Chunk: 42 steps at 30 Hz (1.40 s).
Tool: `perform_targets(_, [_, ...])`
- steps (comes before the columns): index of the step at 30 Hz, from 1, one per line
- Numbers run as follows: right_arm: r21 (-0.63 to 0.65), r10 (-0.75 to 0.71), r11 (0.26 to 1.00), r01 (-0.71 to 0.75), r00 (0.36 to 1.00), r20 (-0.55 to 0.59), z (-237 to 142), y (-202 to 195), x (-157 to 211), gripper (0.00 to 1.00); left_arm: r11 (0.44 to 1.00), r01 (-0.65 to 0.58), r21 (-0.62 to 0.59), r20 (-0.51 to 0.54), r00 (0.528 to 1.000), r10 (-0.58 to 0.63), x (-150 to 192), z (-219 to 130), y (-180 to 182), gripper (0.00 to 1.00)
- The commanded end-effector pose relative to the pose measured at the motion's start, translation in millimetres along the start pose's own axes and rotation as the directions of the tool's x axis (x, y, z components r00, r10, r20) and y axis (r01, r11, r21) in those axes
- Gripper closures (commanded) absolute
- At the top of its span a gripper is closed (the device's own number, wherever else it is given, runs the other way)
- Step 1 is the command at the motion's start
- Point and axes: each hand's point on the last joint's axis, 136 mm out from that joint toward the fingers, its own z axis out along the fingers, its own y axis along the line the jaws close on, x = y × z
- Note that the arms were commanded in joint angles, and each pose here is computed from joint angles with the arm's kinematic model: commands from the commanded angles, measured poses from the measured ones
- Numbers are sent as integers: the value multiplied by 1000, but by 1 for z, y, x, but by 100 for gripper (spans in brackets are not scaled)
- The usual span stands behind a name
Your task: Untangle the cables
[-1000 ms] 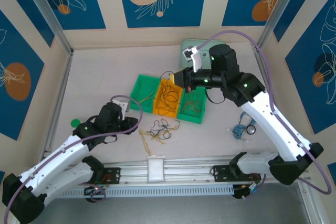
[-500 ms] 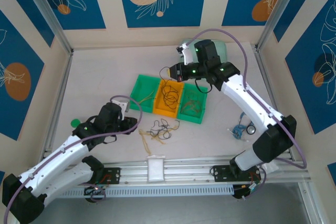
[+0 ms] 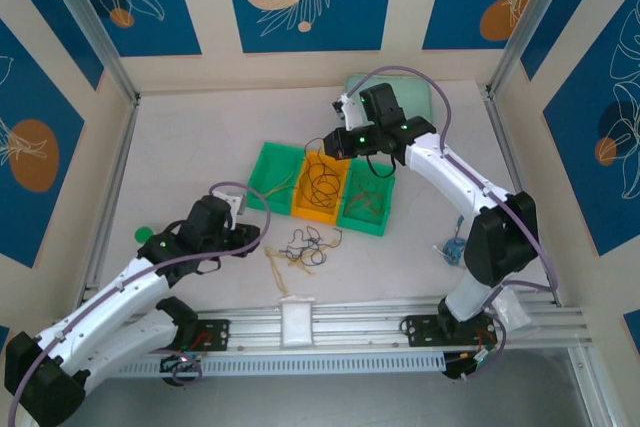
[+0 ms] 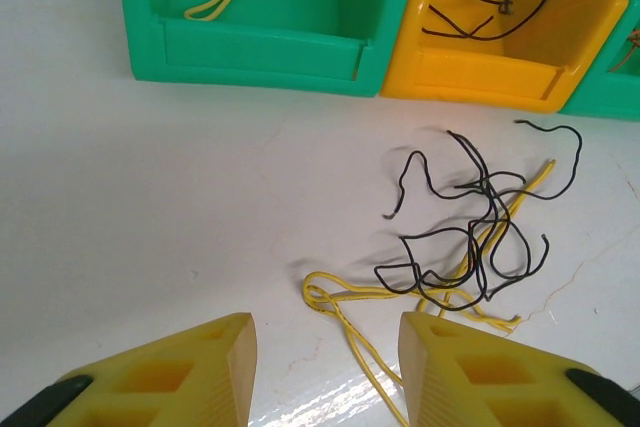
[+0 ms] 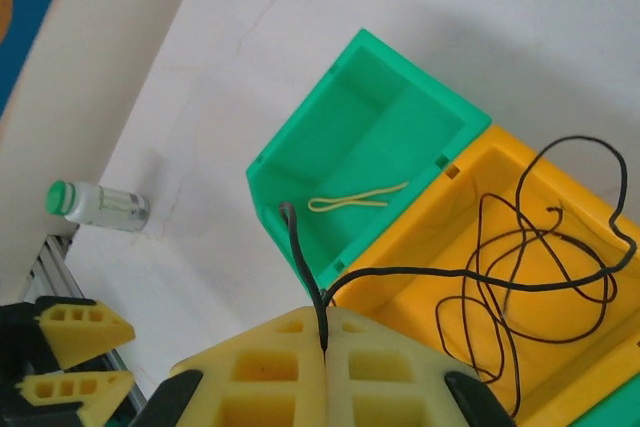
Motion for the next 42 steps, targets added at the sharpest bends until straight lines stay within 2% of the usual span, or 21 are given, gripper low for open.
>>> perform_targets(1, [65,-13,998,22,992,-129,11,-10,32,100,1000,-11,-7,9,1000,11,-7,-5,0,58])
perform_targets(6, [104,-34,993,62,966,-254,11,-2,70,100,1000,-18,-5,6,1000,18,-10,-5,-2,58])
perform_targets(11, [47,-39,997,55,957,-288,3,22,89,100,1000,-15,1,6,1000,15,-11,-1,-3,58])
perform_targets(14, [11,-18,1000,21,961,-276,-4,32,89,100,1000,-13,4,-2,1000,13,-10,1,-3,58])
perform_targets(17, [27,29,999,-23,964,-264,-8,26,84,100,1000,-11,8,-1,1000,11,-10,2,-4,58])
perform_targets(22, [-27,113,992,-123,962,-247,-14,22,74,100,1000,-11,4,-4,1000,11,-8,2,-3,58])
perform_targets(29, [124,149,984,-130,977,-154,-4,-21,47,100,1000,-10,7,-7,1000,10,-8,5,-3,58])
perform_targets(35, [313,78,948,-60,996,-48,4,-54,26,100,1000,-12,-1,-10,1000,12,-7,5,-2,58])
perform_targets(42, [392,25,919,44,986,-168,30,-65,40,100,1000,-11,-6,-16,1000,11,-6,7,0,58])
